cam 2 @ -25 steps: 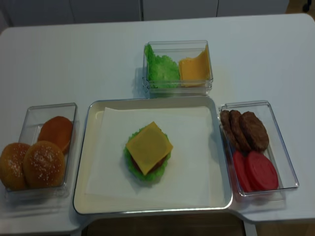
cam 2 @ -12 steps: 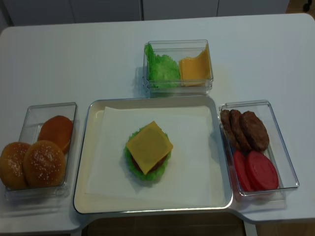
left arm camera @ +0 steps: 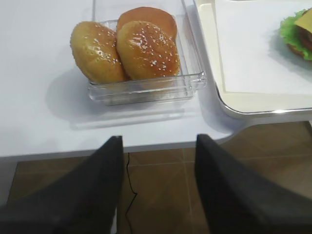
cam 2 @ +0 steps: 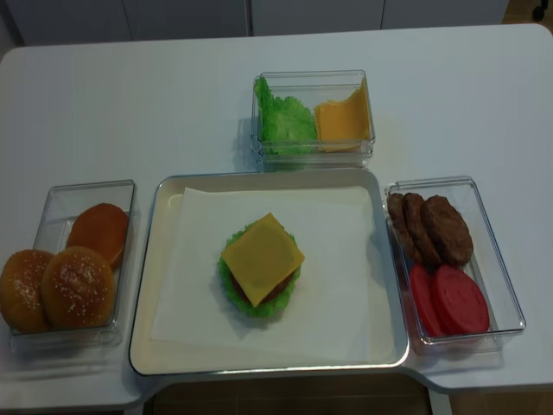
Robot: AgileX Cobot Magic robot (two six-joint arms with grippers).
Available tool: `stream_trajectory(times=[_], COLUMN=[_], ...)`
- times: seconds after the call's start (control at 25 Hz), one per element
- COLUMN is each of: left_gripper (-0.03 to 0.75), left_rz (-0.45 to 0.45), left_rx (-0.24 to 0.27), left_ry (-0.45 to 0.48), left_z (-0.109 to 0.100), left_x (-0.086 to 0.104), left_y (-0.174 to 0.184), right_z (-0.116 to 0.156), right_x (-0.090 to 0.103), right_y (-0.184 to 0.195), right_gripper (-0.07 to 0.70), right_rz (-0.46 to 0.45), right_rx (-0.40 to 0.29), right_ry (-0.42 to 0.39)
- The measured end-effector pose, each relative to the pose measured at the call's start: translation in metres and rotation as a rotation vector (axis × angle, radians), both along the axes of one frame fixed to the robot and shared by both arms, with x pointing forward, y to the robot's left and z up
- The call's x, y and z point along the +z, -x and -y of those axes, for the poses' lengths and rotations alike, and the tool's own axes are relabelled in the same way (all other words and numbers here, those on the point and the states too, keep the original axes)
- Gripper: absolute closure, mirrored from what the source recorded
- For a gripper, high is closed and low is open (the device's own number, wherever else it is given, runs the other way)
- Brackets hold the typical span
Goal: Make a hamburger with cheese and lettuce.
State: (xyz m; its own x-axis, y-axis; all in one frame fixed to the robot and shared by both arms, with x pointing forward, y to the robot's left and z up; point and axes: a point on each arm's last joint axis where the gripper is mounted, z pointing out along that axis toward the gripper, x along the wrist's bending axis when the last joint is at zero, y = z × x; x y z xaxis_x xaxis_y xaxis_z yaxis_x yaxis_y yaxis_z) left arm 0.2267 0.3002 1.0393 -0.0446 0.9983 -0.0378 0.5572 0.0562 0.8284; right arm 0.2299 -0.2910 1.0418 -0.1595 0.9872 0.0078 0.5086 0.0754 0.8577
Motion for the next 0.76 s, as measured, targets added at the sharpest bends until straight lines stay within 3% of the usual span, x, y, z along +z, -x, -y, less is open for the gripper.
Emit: stream_trajectory(times=[0.76], left_gripper=[0.358], left_rz=[0.000], left_rx=[0.000], left_ry=[0.000], left_z=[0.0000], left_x=[0.0000], left_y=[0.0000], right_z=[-0.0019], right_x=[0.0002], right_y=[0.0003], right_gripper=[0.451], right_rz=[0.003], right_rx=[0.027], right_ry=[0.002])
